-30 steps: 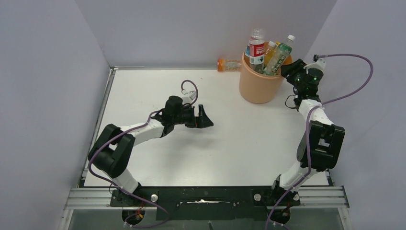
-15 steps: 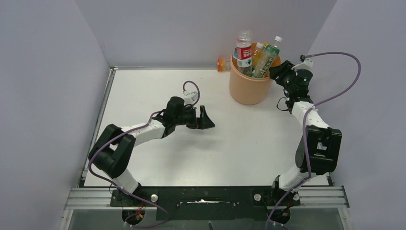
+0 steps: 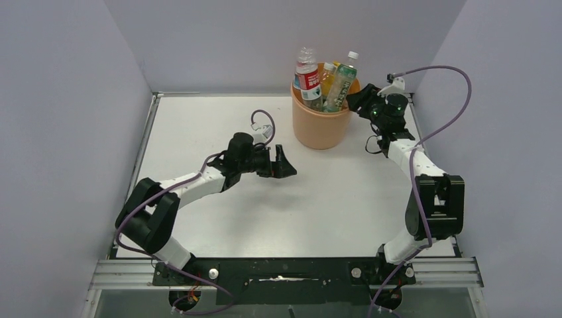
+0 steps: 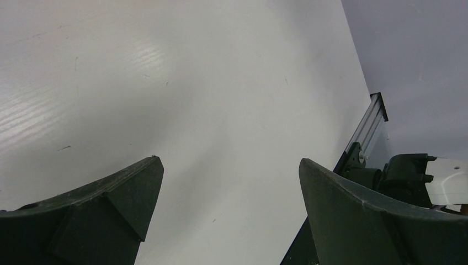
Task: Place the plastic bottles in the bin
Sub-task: Move the trash bin to the center of the board.
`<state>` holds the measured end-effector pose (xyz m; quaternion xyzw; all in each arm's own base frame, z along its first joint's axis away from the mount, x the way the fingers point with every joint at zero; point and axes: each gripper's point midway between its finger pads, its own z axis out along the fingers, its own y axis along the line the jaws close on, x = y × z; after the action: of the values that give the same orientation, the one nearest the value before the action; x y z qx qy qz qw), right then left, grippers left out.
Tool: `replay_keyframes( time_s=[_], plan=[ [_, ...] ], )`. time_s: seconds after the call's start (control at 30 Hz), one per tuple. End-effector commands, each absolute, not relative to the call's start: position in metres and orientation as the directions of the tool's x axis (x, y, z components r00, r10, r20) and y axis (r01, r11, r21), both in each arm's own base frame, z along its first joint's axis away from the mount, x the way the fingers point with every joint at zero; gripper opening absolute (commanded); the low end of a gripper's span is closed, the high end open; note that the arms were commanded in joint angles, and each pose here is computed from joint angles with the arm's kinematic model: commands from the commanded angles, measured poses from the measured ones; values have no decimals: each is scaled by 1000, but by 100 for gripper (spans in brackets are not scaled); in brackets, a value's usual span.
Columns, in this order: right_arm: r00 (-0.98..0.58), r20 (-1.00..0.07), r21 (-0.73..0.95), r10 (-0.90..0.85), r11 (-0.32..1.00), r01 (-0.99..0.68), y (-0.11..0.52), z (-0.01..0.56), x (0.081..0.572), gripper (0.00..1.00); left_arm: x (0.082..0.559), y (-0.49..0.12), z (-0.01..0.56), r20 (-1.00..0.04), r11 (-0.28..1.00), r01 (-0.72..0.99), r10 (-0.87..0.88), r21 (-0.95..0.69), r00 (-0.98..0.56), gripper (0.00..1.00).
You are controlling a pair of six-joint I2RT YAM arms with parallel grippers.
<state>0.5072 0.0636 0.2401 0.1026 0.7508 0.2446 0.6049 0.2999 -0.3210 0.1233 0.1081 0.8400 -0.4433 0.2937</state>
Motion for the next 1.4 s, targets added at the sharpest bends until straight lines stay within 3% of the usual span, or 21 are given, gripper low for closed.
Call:
replay_keyframes(
  time_s=[0.0, 0.6, 1.37],
  plan=[
    [-354, -849, 479, 393, 855, -200, 105, 222, 497, 52, 302, -315, 170, -674, 578, 499, -122, -645, -729, 97],
    [-408, -824, 530, 393, 790, -309, 230, 225, 502, 54, 240, -235, 240, -708, 666, 405, -269, -626, -653, 97],
    [-504, -763, 631, 406, 640, -439, 394, 204, 503, 58, 215, -212, 294, -733, 645, 419, -343, -639, -588, 97]
  ],
)
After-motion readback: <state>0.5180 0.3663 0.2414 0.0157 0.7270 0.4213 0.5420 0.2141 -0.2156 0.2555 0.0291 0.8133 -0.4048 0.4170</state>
